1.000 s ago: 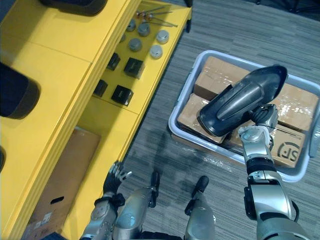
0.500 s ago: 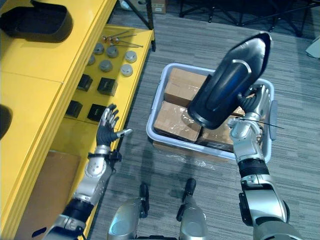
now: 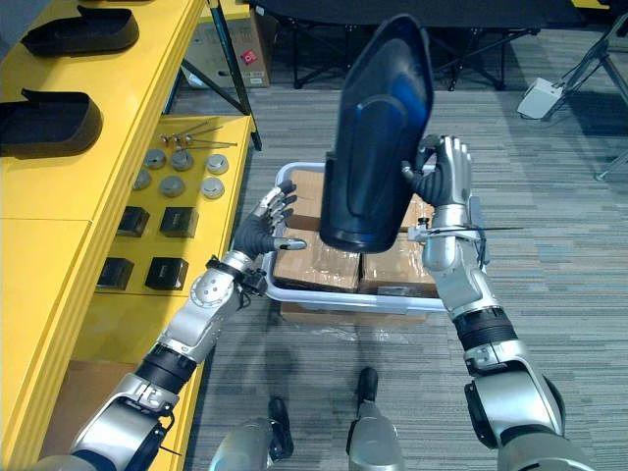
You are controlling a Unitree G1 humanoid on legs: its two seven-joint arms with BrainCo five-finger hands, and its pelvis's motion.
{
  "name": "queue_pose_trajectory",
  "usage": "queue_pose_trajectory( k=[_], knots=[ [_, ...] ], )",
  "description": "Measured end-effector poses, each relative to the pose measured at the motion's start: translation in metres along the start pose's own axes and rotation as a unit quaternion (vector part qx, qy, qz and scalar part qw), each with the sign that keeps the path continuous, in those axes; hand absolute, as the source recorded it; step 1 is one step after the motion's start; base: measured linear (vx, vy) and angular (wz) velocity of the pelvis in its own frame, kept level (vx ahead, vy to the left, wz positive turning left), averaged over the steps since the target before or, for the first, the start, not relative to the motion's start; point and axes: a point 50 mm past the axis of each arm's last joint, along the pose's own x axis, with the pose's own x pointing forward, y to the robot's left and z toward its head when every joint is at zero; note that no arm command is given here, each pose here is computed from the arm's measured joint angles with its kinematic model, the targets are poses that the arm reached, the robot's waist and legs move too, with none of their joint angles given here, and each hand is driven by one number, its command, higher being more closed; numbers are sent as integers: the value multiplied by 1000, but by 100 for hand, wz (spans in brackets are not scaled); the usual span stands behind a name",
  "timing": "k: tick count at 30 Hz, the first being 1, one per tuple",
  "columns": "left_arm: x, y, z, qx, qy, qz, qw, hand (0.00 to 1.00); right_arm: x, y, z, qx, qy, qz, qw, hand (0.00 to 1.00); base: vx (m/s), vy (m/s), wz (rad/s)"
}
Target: Walk over and take plastic housings, then place them on the shelf
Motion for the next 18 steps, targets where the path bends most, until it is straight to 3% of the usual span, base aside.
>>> queue_pose_trajectory(
  k=[10, 18],
  knots=[
    [-3, -8, -35, -42, 140, 20, 989, 0, -14, 24, 5, 12, 0, 51, 999, 100, 16, 3, 3],
    [8, -15, -44, -74, 165, 48, 982, 0, -32, 62, 13, 35, 18, 108, 993, 100, -3, 17, 4]
  ],
)
